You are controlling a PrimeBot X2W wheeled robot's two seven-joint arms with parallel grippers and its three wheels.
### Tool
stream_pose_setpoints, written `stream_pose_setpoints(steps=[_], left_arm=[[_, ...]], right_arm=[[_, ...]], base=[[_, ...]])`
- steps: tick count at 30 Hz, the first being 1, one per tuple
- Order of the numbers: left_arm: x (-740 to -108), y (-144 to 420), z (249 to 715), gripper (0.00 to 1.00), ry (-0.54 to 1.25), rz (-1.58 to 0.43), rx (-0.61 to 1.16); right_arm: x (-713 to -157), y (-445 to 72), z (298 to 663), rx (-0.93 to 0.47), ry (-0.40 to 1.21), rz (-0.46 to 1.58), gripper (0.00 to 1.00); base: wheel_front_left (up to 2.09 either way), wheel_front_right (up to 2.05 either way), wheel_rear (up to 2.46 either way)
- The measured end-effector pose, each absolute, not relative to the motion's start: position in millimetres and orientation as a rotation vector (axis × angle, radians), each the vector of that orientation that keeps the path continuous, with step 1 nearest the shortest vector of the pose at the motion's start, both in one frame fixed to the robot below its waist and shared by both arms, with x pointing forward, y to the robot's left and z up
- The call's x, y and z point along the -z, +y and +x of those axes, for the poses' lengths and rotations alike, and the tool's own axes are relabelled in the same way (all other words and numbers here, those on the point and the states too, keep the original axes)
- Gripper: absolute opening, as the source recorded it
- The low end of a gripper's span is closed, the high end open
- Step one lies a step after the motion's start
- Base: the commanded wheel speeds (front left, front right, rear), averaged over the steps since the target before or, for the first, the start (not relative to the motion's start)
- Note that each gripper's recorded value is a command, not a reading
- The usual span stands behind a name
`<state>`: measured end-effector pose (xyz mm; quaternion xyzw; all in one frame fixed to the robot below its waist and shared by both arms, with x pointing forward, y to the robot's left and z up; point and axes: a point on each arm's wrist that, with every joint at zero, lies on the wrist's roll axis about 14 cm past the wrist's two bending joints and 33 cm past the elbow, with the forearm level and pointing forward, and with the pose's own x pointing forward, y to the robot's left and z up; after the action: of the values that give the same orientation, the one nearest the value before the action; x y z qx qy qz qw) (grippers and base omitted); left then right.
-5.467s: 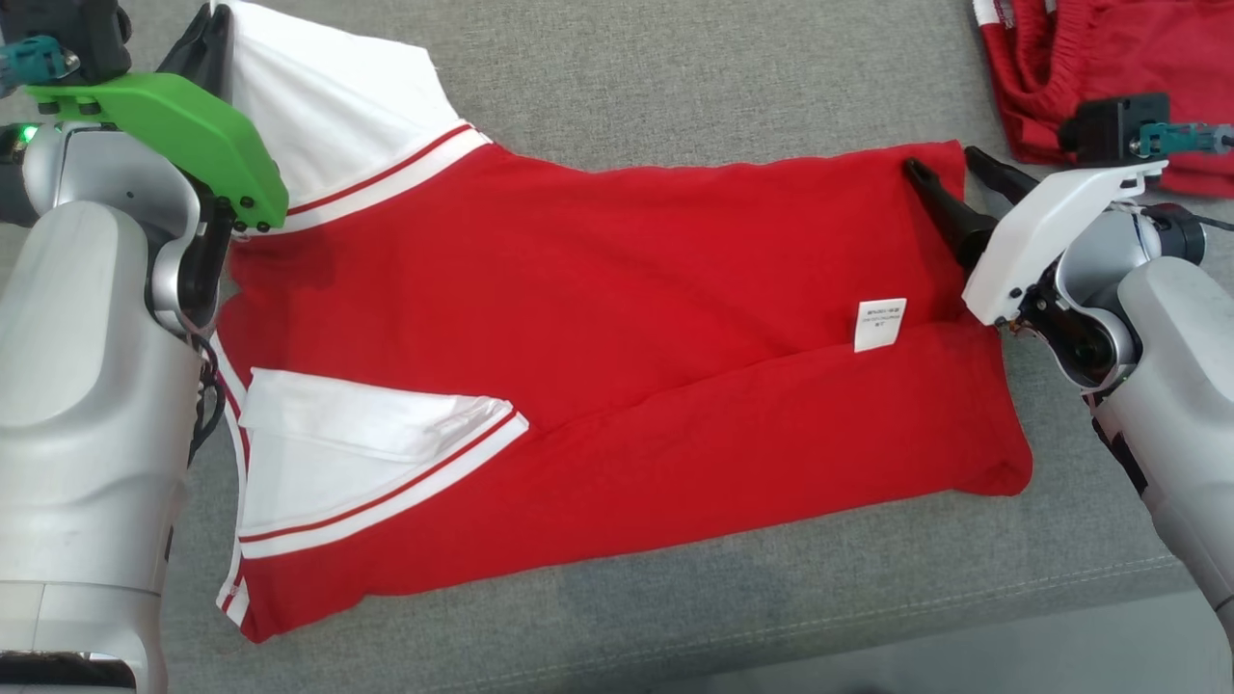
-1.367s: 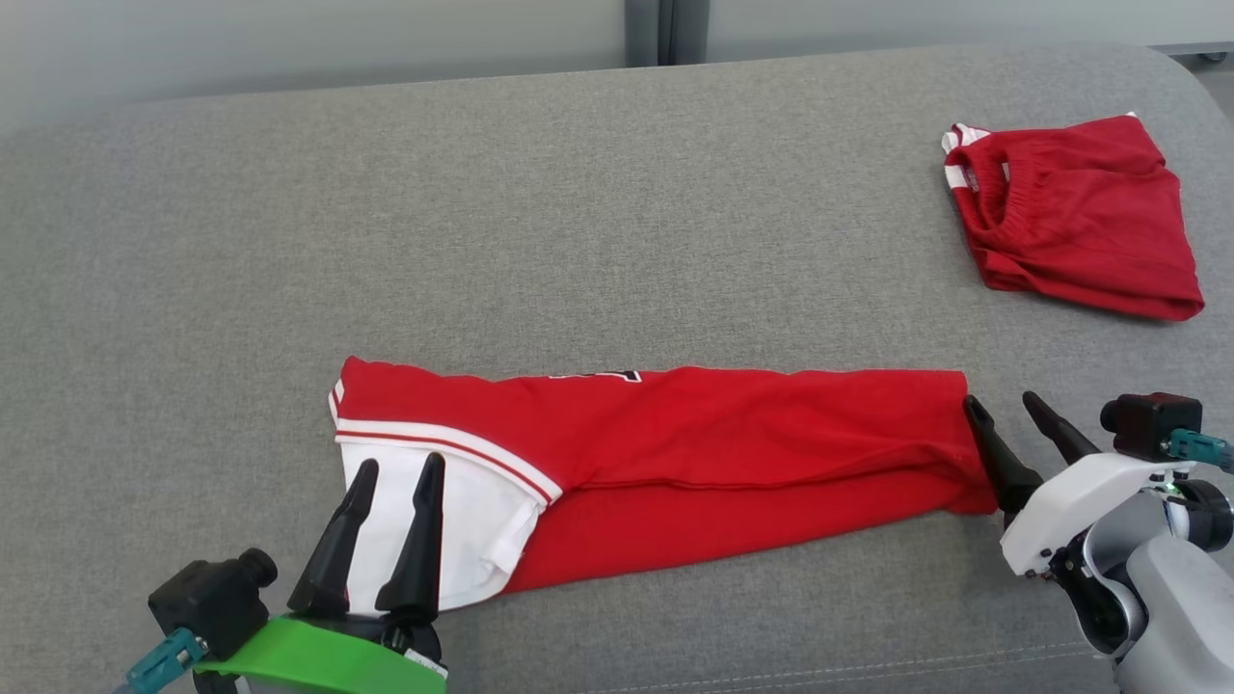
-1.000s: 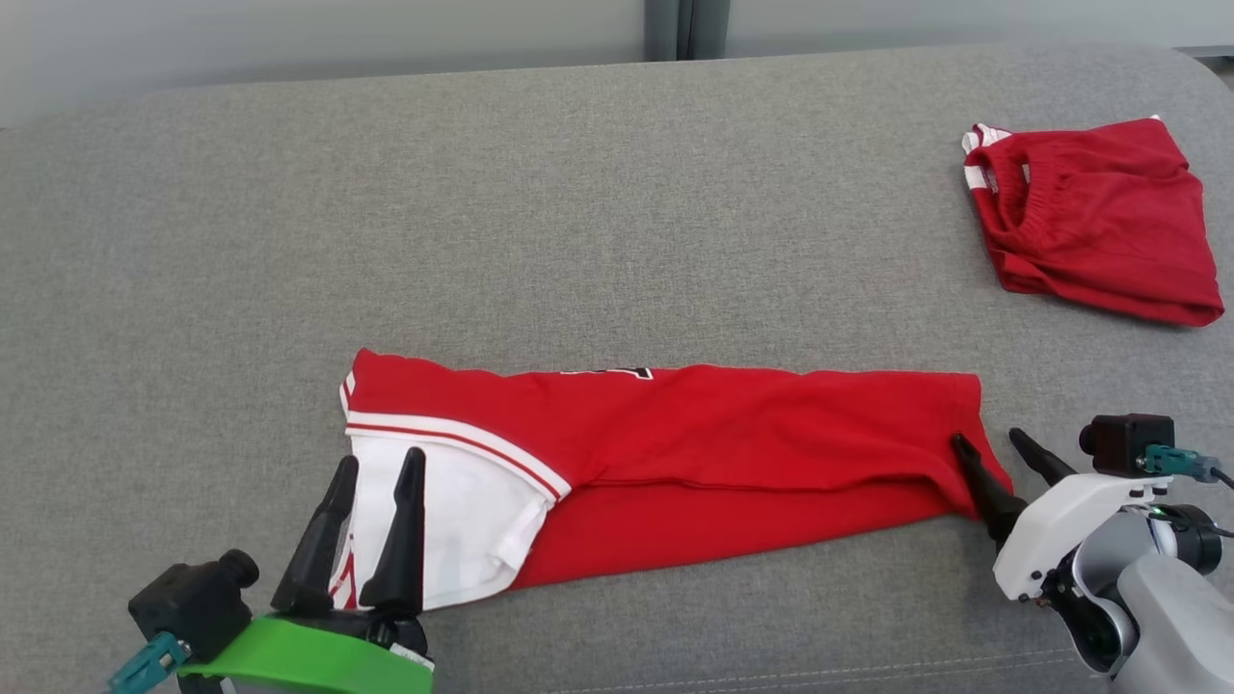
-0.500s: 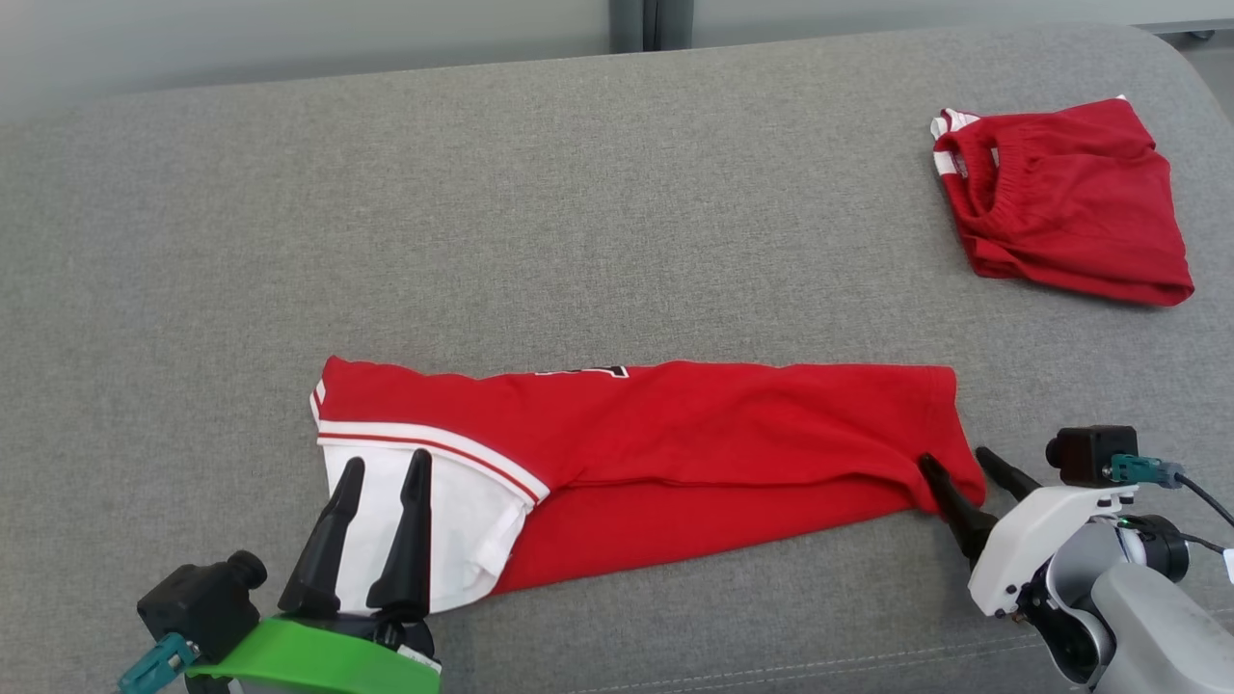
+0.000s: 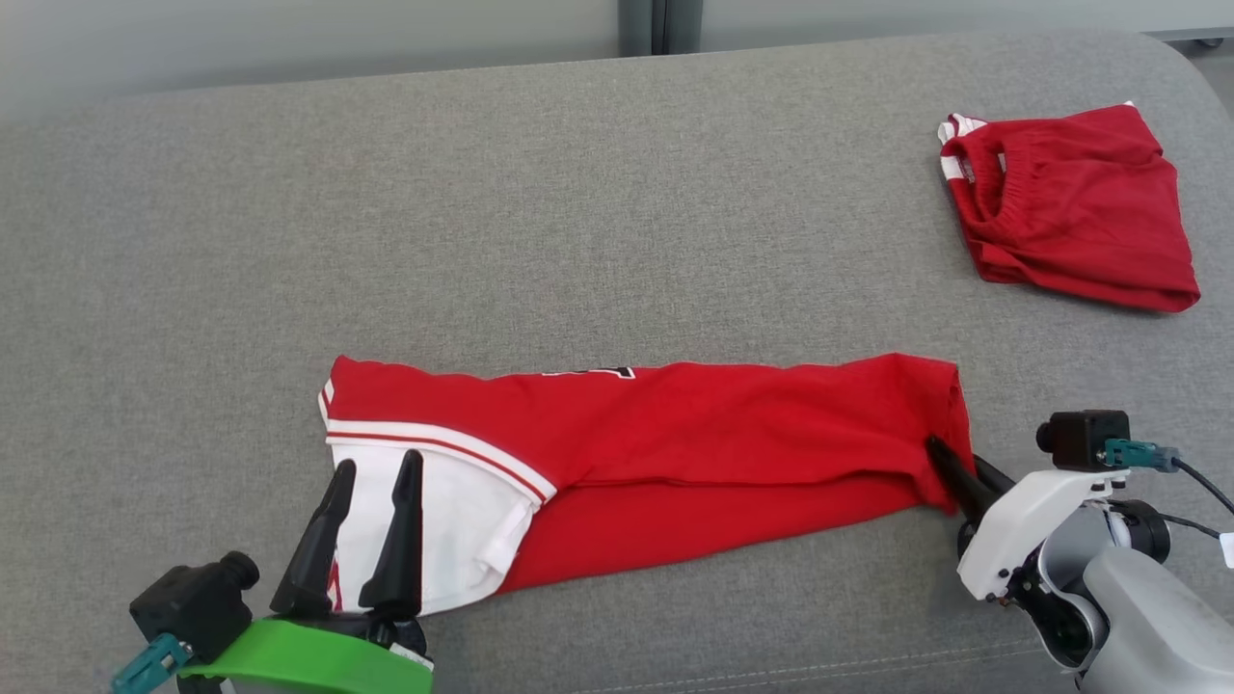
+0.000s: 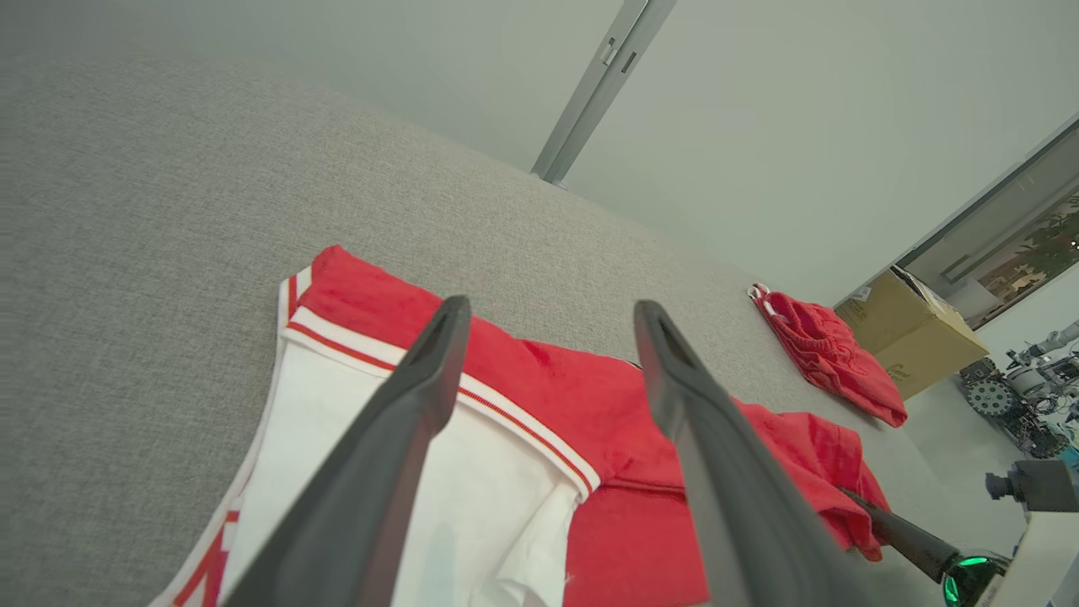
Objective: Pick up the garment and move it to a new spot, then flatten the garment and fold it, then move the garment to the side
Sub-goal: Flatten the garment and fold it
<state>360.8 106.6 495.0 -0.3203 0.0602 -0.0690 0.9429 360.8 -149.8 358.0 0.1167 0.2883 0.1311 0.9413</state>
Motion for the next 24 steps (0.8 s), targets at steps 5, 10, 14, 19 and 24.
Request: stream_pose_setpoints(steps=[5,10,14,19,24], left_arm=[[-499,111,362,1.0,0.1,-0.647,0.131],[-504,105,363,1.0,0.091,-0.649,0.154],[-506,99,364,1.0,0.089,-0.65,0.178],[-509,88,364,1.0,0.092,-0.654,0.213],[-510,81,361,1.0,0.101,-0.656,0.238]], right_arm=[[-372,-167,369,-0.202,0.522,0.3,0.0],[-388,-203,374,-0.114,0.465,0.325,0.0],[-404,-232,380,-0.07,0.422,0.292,0.0],[-410,-217,376,-0.122,0.442,0.327,0.0],[-427,-168,376,-0.252,0.438,0.436,0.0]], base=[[0.0,0.0,0.0],[0.0,0.0,0.0],[0.0,0.0,0.0],[0.0,0.0,0.0],[0.0,0.0,0.0]])
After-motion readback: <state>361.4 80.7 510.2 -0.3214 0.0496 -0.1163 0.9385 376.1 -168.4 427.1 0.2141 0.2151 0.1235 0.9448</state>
